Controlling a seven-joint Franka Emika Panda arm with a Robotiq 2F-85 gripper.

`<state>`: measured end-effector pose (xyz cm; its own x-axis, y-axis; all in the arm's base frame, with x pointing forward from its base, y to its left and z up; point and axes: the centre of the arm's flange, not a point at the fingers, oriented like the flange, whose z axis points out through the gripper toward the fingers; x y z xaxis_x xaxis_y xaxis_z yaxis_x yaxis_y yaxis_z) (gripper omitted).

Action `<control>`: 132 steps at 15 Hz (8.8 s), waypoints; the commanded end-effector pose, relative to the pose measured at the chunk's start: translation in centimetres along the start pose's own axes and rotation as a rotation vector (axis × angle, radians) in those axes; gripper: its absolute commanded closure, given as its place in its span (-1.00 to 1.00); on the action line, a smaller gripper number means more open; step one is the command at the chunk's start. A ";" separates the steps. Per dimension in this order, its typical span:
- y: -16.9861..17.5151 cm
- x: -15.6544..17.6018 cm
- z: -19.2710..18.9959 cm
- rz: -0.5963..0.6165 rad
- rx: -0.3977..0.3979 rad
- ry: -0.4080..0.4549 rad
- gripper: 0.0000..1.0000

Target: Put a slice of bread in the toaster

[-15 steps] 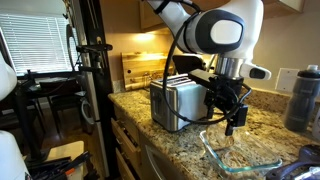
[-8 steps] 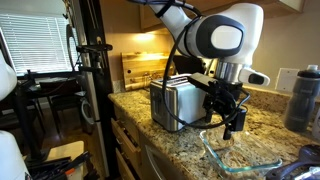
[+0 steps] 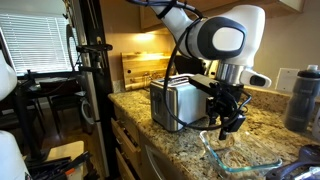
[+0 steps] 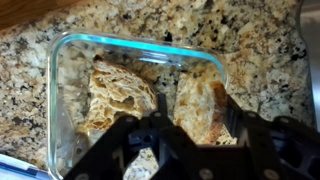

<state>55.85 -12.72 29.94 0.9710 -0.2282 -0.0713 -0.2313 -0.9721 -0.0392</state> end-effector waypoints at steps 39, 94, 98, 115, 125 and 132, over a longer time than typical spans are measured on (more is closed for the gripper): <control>-2.9 -9.0 -13.0 -0.111 -0.055 0.276 0.83; -17.5 -17.1 -20.1 -0.283 -0.054 0.383 0.84; -16.9 -15.9 -19.7 -0.299 -0.039 0.368 0.84; -22.9 -14.9 -17.6 -0.395 -0.048 0.271 0.84; -26.2 -17.3 -17.4 -0.426 -0.054 0.242 0.84; -26.5 -17.1 -17.3 -0.435 -0.059 0.253 0.84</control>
<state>46.54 15.96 49.11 0.9546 0.2254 0.1949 0.2196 -0.9742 0.0512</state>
